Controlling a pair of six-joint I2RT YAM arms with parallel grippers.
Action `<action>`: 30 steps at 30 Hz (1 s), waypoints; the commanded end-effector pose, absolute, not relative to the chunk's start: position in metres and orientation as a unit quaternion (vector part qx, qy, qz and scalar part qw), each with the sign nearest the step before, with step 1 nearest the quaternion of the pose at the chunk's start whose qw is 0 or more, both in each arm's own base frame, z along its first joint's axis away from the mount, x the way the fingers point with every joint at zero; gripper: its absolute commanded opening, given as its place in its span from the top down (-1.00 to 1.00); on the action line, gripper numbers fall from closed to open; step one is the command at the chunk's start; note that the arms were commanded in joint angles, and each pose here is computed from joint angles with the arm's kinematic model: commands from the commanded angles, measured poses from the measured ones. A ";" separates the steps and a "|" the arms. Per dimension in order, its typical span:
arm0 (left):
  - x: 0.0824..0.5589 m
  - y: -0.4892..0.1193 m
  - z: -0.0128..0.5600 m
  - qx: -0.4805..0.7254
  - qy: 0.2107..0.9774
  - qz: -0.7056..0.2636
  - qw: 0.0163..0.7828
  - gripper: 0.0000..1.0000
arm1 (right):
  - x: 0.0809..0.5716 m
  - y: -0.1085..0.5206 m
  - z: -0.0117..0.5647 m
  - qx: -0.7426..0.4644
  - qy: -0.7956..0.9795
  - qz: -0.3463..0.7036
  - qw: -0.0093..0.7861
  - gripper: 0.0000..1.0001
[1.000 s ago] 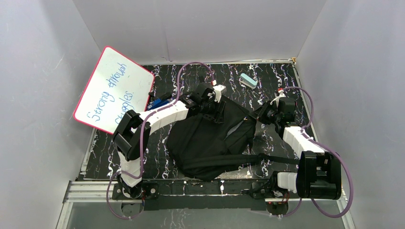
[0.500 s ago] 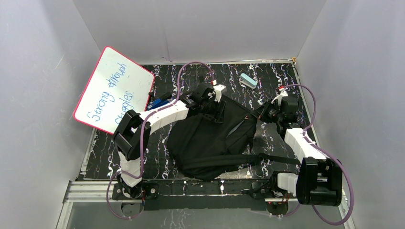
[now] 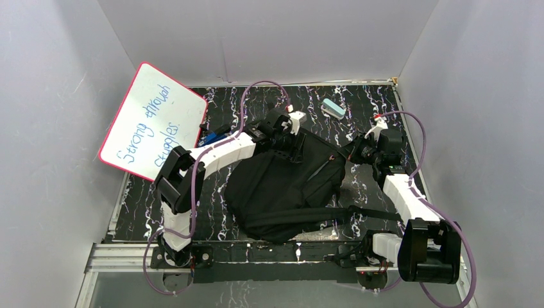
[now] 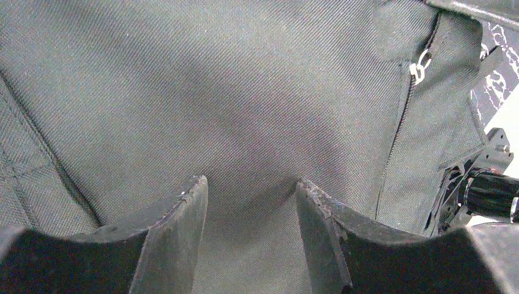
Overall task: Pack the student bag
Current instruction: Zip the student bag at the center of the board.
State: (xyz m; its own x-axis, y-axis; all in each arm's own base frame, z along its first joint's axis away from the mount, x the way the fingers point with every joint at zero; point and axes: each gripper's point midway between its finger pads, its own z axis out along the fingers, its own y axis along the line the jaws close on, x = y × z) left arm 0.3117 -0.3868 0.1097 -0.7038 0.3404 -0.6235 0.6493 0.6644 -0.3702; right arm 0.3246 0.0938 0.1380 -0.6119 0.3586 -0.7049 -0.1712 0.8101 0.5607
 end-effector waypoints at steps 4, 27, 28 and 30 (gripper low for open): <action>0.322 -0.403 0.134 0.289 0.861 -0.313 0.278 -0.06 | 0.347 0.100 0.199 -0.022 0.781 0.277 0.559 0.93; 0.325 -0.447 0.098 0.276 0.859 -0.362 0.235 -0.06 | 0.329 0.137 0.210 -0.160 0.700 0.203 0.666 0.81; 0.324 -0.446 0.095 0.276 0.860 -0.361 0.233 -0.06 | 0.329 0.137 0.209 -0.161 0.701 0.205 0.664 0.83; 0.323 -0.444 0.092 0.276 0.861 -0.359 0.230 -0.06 | 0.327 0.140 0.206 -0.164 0.703 0.210 0.660 0.84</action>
State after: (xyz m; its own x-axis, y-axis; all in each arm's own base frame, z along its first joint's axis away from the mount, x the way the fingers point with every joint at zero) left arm 0.3405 -0.4418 0.1051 -0.7229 0.2795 -0.6319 0.6426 0.6079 -0.4663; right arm 0.3186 0.1246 0.1501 -0.2682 0.0071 -0.9633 -0.4358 0.8909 0.1279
